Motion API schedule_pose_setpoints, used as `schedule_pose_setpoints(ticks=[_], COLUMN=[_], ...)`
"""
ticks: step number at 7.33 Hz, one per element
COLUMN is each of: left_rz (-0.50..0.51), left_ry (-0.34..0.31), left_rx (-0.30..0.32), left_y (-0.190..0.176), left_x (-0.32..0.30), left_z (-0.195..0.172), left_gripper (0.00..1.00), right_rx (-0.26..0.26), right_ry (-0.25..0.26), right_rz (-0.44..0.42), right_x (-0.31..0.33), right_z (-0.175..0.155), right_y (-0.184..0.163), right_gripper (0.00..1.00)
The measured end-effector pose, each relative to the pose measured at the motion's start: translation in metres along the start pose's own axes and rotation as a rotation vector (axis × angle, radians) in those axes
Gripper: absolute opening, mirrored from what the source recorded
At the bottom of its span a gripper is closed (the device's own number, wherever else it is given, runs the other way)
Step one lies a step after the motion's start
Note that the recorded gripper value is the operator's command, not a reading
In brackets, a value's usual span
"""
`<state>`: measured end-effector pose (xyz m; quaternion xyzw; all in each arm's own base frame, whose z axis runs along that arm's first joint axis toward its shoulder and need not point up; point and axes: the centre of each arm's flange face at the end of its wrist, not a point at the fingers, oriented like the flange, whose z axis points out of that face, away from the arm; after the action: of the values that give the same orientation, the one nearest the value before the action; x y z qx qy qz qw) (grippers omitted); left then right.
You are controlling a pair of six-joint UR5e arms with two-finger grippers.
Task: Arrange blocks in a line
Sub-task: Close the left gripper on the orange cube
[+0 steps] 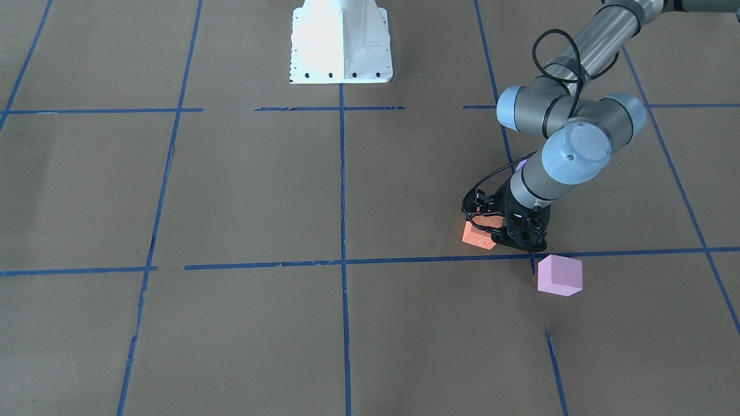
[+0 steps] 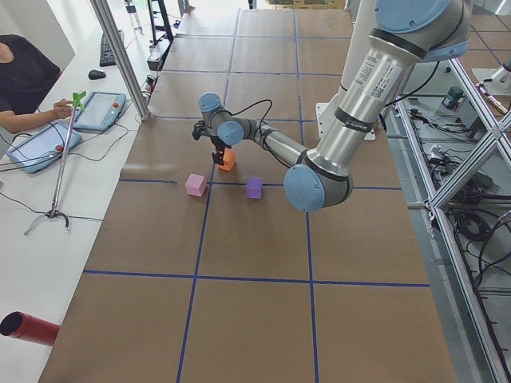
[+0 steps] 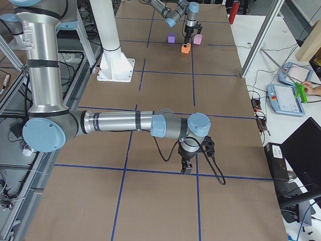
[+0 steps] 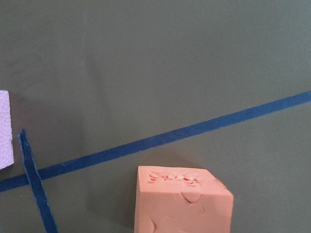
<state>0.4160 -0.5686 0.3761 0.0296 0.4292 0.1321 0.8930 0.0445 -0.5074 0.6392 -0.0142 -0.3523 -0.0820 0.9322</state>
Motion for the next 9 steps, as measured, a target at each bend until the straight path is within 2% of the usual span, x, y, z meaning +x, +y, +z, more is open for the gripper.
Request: schedule_pose_setpoints(ticks=[2, 3, 4, 6, 7, 8, 9], left_rz=[-0.005, -0.005, -0.007, -0.010, -0.012, -0.012, -0.014], left_ry=[-0.009, -0.014, -0.016, -0.026, -0.030, -0.031, -0.030], left_rx=[0.001, 0.007, 0.010, 0.015, 0.017, 0.019, 0.028], left_y=[0.000, -0.001, -0.001, -0.001, -0.001, -0.002, -0.003], left_x=[0.005, 0.006, 0.007, 0.008, 0.008, 0.009, 0.008], left_z=[0.008, 0.013, 0.016, 0.020, 0.021, 0.020, 0.014], left_gripper=[0.99, 0.96, 0.83, 0.45, 0.30, 0.23, 0.22], right_rx=[0.000, 0.000, 0.000, 0.000, 0.000, 0.000, 0.000], right_ry=[0.000, 0.000, 0.000, 0.000, 0.000, 0.000, 0.000], right_rz=[0.001, 0.001, 0.002, 0.001, 0.001, 0.001, 0.001], right_x=[0.000, 0.000, 0.000, 0.000, 0.000, 0.000, 0.000], right_z=[0.000, 0.000, 0.000, 0.000, 0.000, 0.000, 0.000], right_y=[0.000, 0.000, 0.000, 0.000, 0.000, 0.000, 0.000], right_gripper=[1.00, 1.00, 1.00, 1.00, 1.00, 1.00, 1.00])
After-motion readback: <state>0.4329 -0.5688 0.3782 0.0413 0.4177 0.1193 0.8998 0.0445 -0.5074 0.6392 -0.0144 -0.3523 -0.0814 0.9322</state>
